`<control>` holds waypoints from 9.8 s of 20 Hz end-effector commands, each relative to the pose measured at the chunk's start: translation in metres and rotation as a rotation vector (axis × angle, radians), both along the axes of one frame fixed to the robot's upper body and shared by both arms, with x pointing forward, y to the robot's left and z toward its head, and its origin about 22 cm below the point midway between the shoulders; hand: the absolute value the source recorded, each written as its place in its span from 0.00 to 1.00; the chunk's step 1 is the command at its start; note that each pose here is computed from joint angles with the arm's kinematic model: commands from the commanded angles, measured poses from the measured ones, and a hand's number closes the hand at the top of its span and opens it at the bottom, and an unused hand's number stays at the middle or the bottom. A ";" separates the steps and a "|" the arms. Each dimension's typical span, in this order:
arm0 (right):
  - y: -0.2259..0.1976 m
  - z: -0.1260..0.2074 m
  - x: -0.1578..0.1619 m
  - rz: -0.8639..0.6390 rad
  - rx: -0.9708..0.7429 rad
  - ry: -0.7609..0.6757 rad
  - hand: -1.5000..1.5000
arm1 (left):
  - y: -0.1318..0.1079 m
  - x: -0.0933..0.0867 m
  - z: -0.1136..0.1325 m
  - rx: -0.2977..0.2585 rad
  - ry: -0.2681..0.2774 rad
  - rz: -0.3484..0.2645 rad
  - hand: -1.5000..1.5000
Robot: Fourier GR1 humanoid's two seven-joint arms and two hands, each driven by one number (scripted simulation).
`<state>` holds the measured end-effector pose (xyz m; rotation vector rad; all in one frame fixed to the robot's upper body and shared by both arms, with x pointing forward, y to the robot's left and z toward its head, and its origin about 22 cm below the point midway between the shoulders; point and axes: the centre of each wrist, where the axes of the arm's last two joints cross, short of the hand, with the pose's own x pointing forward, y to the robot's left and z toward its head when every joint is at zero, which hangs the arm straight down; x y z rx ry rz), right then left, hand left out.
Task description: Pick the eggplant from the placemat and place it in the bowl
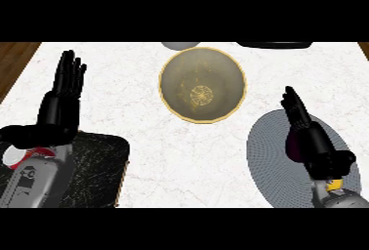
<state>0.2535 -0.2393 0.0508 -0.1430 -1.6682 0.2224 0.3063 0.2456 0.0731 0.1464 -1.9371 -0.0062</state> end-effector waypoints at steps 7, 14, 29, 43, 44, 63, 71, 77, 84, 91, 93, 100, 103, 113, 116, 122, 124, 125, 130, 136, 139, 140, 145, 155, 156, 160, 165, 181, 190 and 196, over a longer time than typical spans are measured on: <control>-0.003 0.051 0.057 0.196 -0.469 -0.077 0.00 | 0.038 -0.002 0.003 0.044 0.101 0.058 0.50; 0.074 0.030 0.031 0.028 -0.288 -0.216 0.00 | 0.086 -0.008 0.003 0.007 0.153 0.093 0.50; 0.016 0.156 0.021 0.060 -0.962 0.248 0.00 | 0.090 -0.014 0.011 0.022 0.136 0.109 0.50; 0.006 0.161 0.037 0.243 -1.132 0.559 0.00 | 0.092 -0.009 0.016 0.019 0.144 0.098 0.50; 0.004 0.181 0.053 0.231 -1.104 0.556 0.00 | 0.071 -0.007 0.005 0.009 0.146 0.096 0.50; -0.034 0.079 0.061 0.212 -1.086 0.638 0.00 | 0.094 -0.013 0.033 0.024 0.129 0.093 0.50; -0.028 0.059 0.071 0.277 -1.057 0.584 0.00 | 0.072 -0.009 0.011 0.006 0.139 0.090 0.50; -0.047 0.042 0.071 0.286 -1.088 0.591 0.00 | 0.094 -0.021 0.004 0.018 0.141 0.100 0.50; -0.038 0.028 0.090 0.284 -1.109 0.632 0.00 | 0.082 -0.013 0.009 0.009 0.154 0.078 0.50; -0.042 -0.004 0.076 0.270 -1.103 0.661 0.00 | 0.074 -0.004 0.006 0.020 0.139 0.093 0.50; -0.054 -0.025 0.072 0.257 -1.104 0.694 0.00 | 0.093 -0.013 0.005 0.005 0.137 0.092 0.50; -0.047 -0.024 0.073 0.256 -1.131 0.695 0.00 | 0.101 -0.007 0.015 0.004 0.147 0.101 0.50; -0.048 -0.023 0.080 0.226 -1.131 0.569 1.00 | 0.078 -0.014 0.025 0.019 0.153 0.080 0.50; -0.088 0.054 0.135 0.414 -1.270 0.281 1.00 | 0.057 0.003 0.026 0.011 0.097 -0.007 0.50; -0.094 0.078 0.140 0.479 -1.307 0.158 1.00 | 0.052 0.002 0.028 0.015 0.083 -0.042 0.50; -0.125 0.115 0.149 0.544 -1.316 -0.033 1.00 | 0.035 0.007 0.030 0.008 0.072 -0.082 0.50; -0.142 0.133 0.149 0.521 -1.309 -0.110 1.00 | 0.041 0.009 0.034 0.016 0.065 -0.070 0.50; -0.143 0.148 0.152 0.485 -1.302 -0.153 1.00 | 0.036 0.011 0.035 0.023 0.065 -0.074 0.50; -0.167 0.171 0.154 0.435 -1.224 -0.290 1.00 | 0.030 0.011 0.030 0.006 0.068 -0.080 0.50; -0.174 0.204 0.159 0.530 -1.043 -0.497 1.00 | 0.033 0.015 0.031 0.026 0.085 -0.057 0.50; -0.169 0.211 0.165 0.558 -0.935 -0.555 1.00 | 0.026 0.016 0.028 0.008 0.088 -0.070 0.50; -0.171 0.216 0.165 0.571 -0.892 -0.572 1.00 | 0.039 0.013 0.025 0.025 0.082 -0.045 0.50; -0.146 0.239 0.178 0.672 -0.700 -0.574 1.00 | 0.033 0.013 0.014 0.017 0.106 -0.046 0.50; -0.078 0.249 0.204 0.849 -0.629 -0.482 1.00 | 0.053 0.014 0.028 0.027 0.124 -0.009 0.50; -0.070 0.240 0.207 0.870 -0.644 -0.466 1.00 | 0.050 0.014 0.029 0.018 0.106 0.002 0.50; -0.040 0.256 0.212 0.946 -0.686 -0.454 1.00 | 0.059 0.007 0.012 0.012 0.131 -0.002 0.50; 0.034 0.241 0.222 1.046 -0.701 -0.423 1.00 | 0.058 0.010 0.011 0.012 0.130 0.015 0.50; 0.125 0.108 0.218 0.960 -0.844 -0.234 1.00 | 0.062 -0.008 0.008 0.018 0.127 0.050 0.50; 0.131 0.070 0.211 1.044 -0.473 -0.096 0.00 | 0.073 -0.006 0.017 0.010 0.148 0.041 0.50; 0.109 0.093 0.221 0.816 -0.250 -0.214 0.00 | 0.069 0.004 0.012 0.011 0.131 0.052 0.50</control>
